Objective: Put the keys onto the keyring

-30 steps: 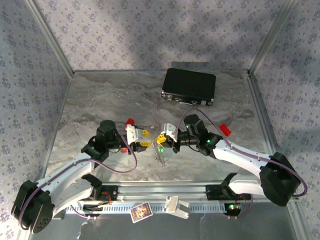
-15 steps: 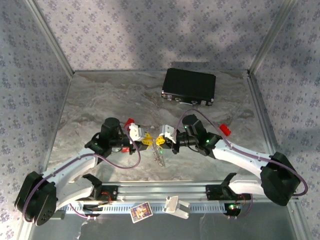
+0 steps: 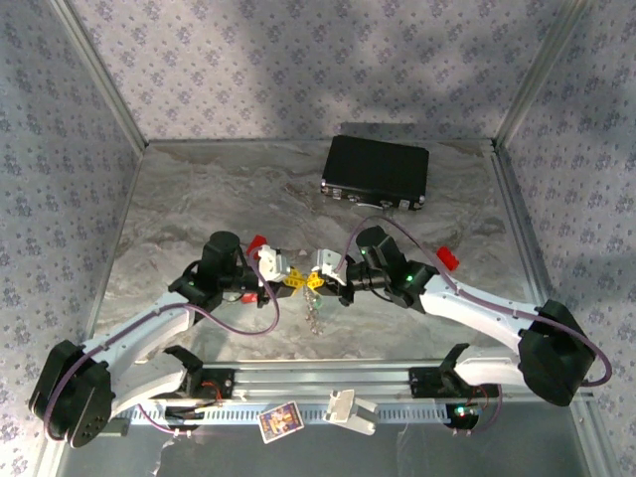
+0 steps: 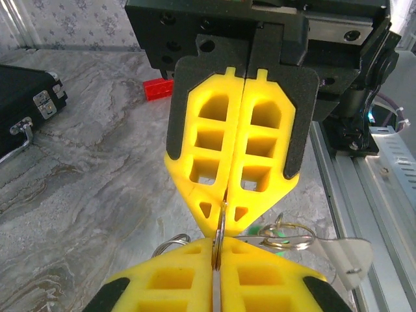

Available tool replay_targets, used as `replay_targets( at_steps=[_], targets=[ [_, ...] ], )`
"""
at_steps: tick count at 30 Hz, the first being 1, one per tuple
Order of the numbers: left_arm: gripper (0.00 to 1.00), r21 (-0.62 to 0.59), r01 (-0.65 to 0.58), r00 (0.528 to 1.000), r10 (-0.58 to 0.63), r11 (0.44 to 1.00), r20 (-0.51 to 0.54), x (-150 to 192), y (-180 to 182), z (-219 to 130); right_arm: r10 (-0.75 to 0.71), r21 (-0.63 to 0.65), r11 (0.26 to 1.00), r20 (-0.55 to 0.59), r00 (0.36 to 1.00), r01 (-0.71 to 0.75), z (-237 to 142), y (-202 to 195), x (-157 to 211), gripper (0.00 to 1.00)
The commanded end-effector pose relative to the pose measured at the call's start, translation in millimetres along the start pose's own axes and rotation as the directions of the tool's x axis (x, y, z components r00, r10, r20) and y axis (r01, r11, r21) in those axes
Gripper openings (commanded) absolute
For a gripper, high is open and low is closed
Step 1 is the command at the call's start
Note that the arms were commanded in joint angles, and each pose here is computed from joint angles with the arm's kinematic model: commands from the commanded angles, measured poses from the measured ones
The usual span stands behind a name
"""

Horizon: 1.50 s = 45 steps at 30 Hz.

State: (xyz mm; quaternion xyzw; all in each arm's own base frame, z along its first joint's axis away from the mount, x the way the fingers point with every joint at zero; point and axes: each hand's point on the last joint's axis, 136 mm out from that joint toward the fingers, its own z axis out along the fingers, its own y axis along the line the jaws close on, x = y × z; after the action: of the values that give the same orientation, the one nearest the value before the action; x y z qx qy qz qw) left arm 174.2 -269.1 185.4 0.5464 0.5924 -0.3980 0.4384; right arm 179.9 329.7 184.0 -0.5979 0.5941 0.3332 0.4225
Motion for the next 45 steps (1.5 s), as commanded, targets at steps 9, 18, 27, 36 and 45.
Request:
replay_targets(
  at_steps=[9,18,27,36,45],
  targets=[
    [0.11,0.035,-0.053,0.998,0.052,0.998,0.040,-22.3,-4.6,-1.2,-0.020,-0.037,0.999,-0.044,0.999,0.018,6.1,5.9,-2.4,0.00],
    [0.11,0.044,-0.066,0.996,0.064,0.997,0.055,-28.3,-7.8,-1.3,-0.019,-0.046,0.999,-0.048,0.999,0.016,8.1,7.5,-4.4,0.00],
    [0.00,-0.011,-0.096,0.995,0.096,0.995,0.035,-26.9,-2.9,-4.1,0.026,0.050,0.998,-0.033,0.999,-0.024,-12.4,-7.5,-7.7,0.17],
    [0.00,-0.137,-0.115,0.993,0.114,0.984,-0.015,-27.8,8.5,-12.9,0.129,0.287,0.945,0.113,0.985,-0.156,-62.2,-44.5,-13.7,0.42],
    [0.00,-0.479,-0.040,0.999,0.045,0.877,-0.002,-49.5,55.7,-47.5,0.272,0.366,0.868,0.217,0.938,-0.336,-66.8,-72.7,-27.3,0.48]
  ],
)
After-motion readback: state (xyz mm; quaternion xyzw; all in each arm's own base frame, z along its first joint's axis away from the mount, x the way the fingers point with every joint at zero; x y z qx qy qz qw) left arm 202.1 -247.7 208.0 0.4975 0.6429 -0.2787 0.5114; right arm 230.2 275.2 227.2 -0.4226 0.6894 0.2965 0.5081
